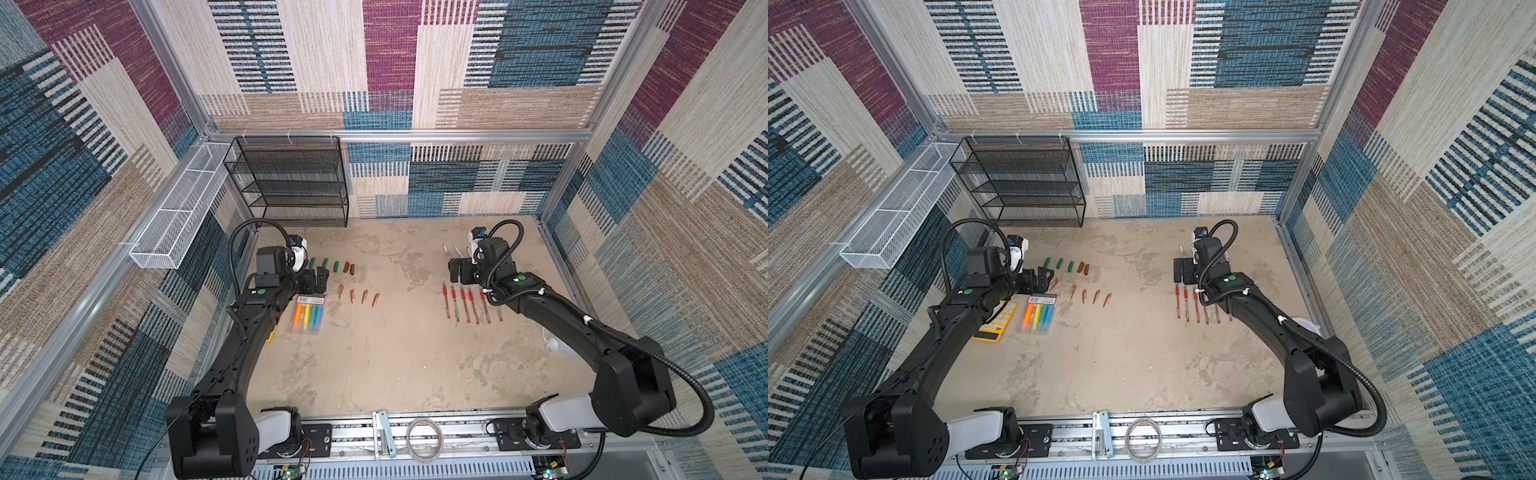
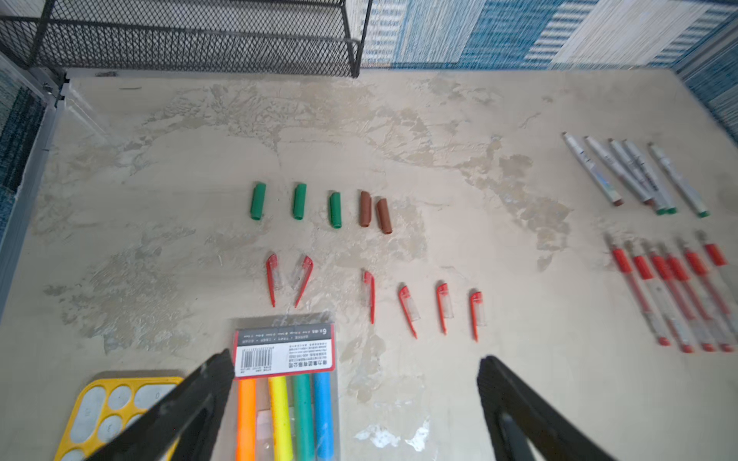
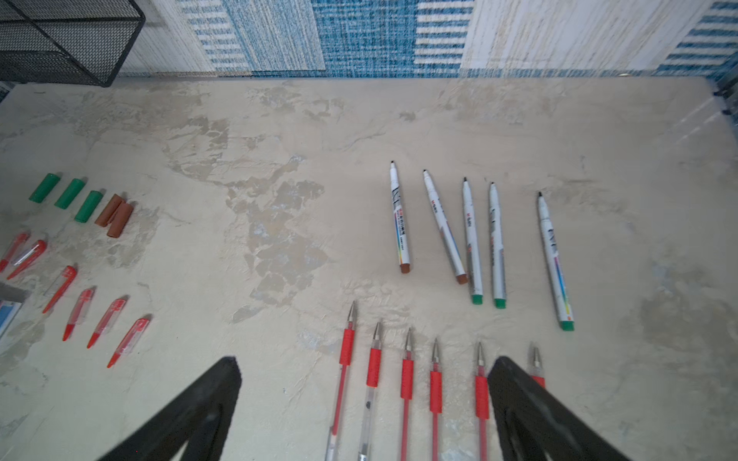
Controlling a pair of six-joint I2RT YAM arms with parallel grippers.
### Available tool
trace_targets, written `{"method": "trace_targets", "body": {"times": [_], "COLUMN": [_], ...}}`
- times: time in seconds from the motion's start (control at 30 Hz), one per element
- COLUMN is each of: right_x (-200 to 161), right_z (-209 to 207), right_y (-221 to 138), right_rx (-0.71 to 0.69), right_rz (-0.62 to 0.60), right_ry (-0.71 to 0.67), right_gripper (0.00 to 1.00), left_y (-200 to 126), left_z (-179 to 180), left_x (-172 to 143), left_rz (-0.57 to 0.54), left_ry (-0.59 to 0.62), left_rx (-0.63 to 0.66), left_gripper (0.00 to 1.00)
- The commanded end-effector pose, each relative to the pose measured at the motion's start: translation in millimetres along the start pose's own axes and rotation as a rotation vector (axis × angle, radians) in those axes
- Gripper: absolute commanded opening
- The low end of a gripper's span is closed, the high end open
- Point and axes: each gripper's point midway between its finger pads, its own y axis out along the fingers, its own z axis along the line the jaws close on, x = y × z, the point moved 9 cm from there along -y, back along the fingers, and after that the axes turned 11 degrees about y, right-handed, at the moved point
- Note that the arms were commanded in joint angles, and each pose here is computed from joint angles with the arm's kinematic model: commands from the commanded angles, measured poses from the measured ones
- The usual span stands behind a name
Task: Remove pen caps from pens
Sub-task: Reset both arms
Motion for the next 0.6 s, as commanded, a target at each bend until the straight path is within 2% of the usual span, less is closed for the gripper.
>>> {"method": "trace_targets", "body": {"times": [0.0, 0.07, 0.23, 0.4, 0.57], "right_x": [17, 19, 1, -16, -37], "right_z": [-14, -29, -58, -91, -108], "right_y": [-5, -5, -6, -2, -1], "right_rx": [-0.039, -0.057, -0.053, -0.028, -0.023], "right_rz": [-0.13, -0.152, -0.296, -0.357, -0.432], "right_ry": [-0.031, -0.008, -0.105, -0.071, -0.089], "right_gripper": [1.0, 1.0, 1.0, 1.0, 1.0], "left_y": [12, 22, 40, 48, 51], "left_z": [9, 11, 12, 7, 5], "left_x": [-3, -17, -49, -70, -83], "left_rz": [-0.083, -0.105, -0.165, -0.207, -0.275], "left_ry": [0.105, 0.127, 0.143, 0.112, 0.097], "left_rx": [0.085, 0.103, 0.11, 0.069, 0.096], "left_gripper": [0.99, 0.99, 0.99, 1.0, 1.0]}}
